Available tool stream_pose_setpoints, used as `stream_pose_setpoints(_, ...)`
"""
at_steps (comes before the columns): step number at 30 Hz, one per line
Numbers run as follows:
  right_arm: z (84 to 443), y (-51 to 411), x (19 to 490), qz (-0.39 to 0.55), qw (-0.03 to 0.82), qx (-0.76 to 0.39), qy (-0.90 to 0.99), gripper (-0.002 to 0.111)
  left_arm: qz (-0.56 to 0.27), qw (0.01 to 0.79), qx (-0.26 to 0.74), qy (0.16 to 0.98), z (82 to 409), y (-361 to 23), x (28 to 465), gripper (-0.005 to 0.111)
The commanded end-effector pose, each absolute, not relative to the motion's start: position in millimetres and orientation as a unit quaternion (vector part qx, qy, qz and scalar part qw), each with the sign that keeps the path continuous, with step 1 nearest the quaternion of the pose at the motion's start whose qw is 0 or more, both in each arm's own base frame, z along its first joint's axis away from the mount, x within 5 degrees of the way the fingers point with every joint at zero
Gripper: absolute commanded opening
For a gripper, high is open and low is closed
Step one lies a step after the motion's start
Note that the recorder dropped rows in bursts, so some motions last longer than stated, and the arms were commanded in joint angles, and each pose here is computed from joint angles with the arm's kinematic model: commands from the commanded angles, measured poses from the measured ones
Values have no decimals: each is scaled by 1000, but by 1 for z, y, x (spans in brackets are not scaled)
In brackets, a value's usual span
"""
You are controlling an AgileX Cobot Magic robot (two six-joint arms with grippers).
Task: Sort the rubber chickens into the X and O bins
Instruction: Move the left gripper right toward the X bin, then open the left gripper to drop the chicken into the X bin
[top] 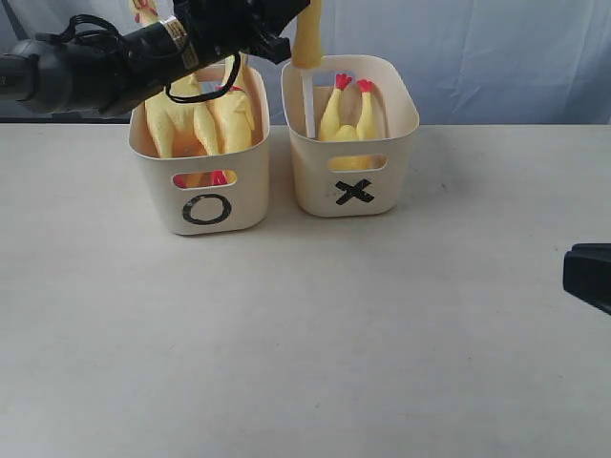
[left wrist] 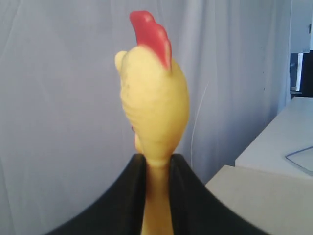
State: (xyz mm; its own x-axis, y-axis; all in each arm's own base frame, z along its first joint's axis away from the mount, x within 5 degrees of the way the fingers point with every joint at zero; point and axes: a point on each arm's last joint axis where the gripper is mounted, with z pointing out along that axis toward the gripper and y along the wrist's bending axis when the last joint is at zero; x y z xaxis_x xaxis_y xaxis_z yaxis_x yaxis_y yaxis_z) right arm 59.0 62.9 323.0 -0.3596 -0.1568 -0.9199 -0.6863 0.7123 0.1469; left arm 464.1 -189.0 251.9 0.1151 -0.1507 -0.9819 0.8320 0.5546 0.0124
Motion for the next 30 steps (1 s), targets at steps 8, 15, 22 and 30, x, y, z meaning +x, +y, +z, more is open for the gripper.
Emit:
stream_pose_setpoints(8,323,62,59,265,503,-267,778,-1,-332,650,326,601,242,-207,462,0)
stream_pose_setpoints(15,323,62,59,266,502,-267,778,-1,-326,644,312,618,240,-206,464,29)
stream_pose_setpoints(22,323,62,59,265,502,-268,779,-1,-326,644,310,618,240,-206,464,40)
stream_pose_setpoints(30,323,62,59,265,502,-268,779,-1,-326,644,310,618,240,-206,464,40)
